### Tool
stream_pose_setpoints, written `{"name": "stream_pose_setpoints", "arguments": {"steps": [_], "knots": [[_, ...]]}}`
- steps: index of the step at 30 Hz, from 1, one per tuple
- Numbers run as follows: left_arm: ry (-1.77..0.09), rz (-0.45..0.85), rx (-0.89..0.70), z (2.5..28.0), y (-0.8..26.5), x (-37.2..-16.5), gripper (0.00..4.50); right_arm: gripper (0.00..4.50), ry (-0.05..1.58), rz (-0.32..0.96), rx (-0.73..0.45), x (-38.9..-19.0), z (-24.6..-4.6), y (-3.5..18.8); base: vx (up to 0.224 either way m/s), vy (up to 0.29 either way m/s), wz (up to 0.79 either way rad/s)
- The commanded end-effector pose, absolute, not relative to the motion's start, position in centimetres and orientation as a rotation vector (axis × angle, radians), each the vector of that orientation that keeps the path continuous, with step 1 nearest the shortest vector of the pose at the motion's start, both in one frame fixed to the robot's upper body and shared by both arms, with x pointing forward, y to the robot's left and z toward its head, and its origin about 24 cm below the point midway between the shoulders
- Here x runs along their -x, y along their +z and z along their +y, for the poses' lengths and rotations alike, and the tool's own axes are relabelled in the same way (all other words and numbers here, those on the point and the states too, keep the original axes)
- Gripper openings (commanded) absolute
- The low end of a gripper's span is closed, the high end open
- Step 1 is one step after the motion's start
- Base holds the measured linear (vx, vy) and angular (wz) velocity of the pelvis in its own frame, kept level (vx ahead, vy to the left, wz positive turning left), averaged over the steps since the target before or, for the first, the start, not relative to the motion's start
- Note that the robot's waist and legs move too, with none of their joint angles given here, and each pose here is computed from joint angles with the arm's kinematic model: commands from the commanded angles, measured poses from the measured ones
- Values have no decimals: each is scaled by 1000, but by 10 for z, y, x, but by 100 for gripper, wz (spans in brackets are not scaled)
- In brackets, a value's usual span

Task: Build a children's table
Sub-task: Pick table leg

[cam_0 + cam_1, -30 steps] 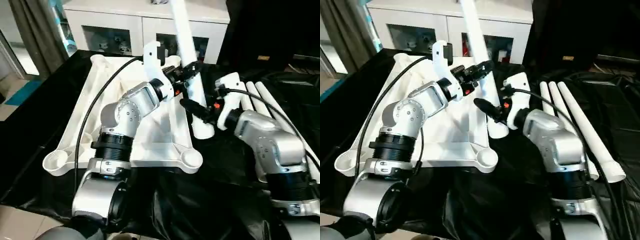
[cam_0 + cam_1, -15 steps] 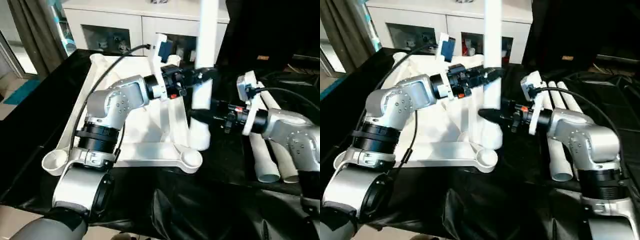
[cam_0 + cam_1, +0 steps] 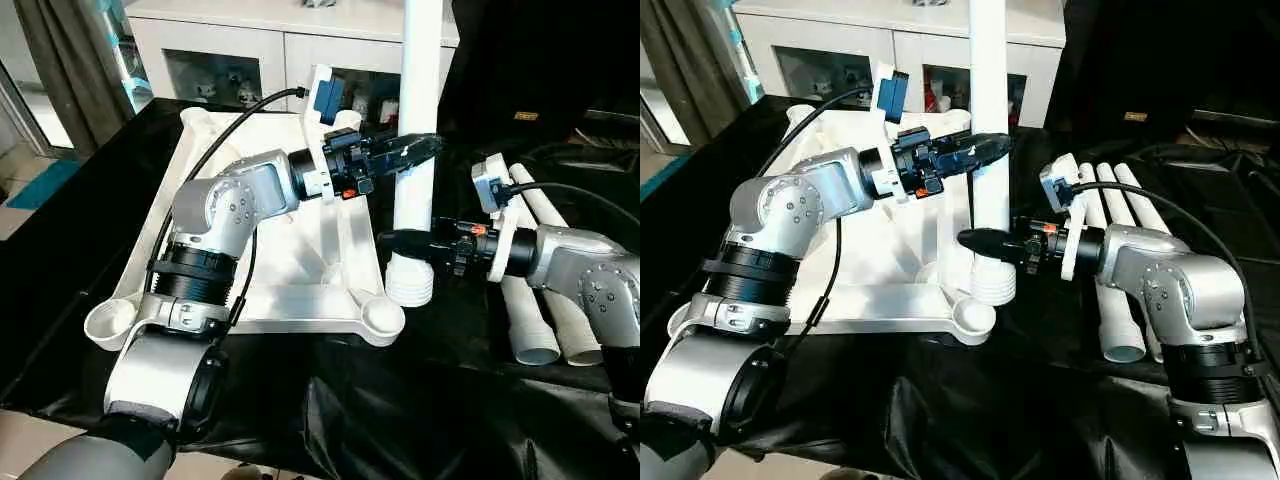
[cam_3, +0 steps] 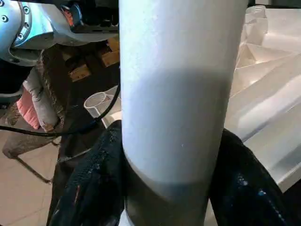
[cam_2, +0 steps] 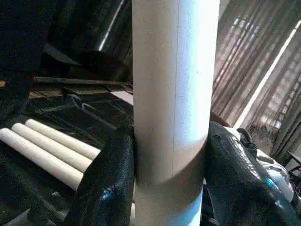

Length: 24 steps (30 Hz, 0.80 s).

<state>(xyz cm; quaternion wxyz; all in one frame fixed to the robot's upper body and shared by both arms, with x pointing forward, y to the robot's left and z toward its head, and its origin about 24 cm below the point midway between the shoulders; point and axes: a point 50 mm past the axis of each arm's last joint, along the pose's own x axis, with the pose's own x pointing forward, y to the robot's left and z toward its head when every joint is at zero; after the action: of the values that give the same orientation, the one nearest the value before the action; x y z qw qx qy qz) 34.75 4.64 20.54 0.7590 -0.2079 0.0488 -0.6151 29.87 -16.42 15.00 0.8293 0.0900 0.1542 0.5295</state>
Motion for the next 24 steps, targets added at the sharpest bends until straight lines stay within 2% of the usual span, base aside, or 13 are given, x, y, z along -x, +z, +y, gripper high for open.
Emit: {"name": "stream_pose_setpoints", "arguments": {"steps": [1,3,6,7,13,15,18,20,23,24], "knots": [[-1338,85,443,41,221,-346,252,190,1063,339,-166,-302,-164,148,0,0,0],[-1329,82,449,38,220,-344,252,189,1054,334,-171,-303,-162,148,0,0,0],[-1240,74,433,32,216,-345,295,188,1039,325,-177,-304,-158,148,0,0,0],[-1164,64,394,26,212,-346,297,188,1025,321,-179,-306,-155,147,0,0,0],[-1039,84,388,18,203,-350,297,188,1004,320,-174,-309,-152,145,0,0,0],[-976,93,401,19,202,-354,269,188,991,319,-174,-311,-151,145,0,0,0],[-915,89,397,22,202,-356,256,188,968,315,-176,-314,-150,145,0,0,0],[-908,90,407,24,203,-357,225,188,961,313,-177,-314,-150,145,0,0,0],[-914,99,424,25,203,-356,215,188,959,309,-178,-315,-150,146,0,0,0],[-926,101,424,25,202,-355,195,188,969,299,-178,-315,-149,147,0,0,0]]}}
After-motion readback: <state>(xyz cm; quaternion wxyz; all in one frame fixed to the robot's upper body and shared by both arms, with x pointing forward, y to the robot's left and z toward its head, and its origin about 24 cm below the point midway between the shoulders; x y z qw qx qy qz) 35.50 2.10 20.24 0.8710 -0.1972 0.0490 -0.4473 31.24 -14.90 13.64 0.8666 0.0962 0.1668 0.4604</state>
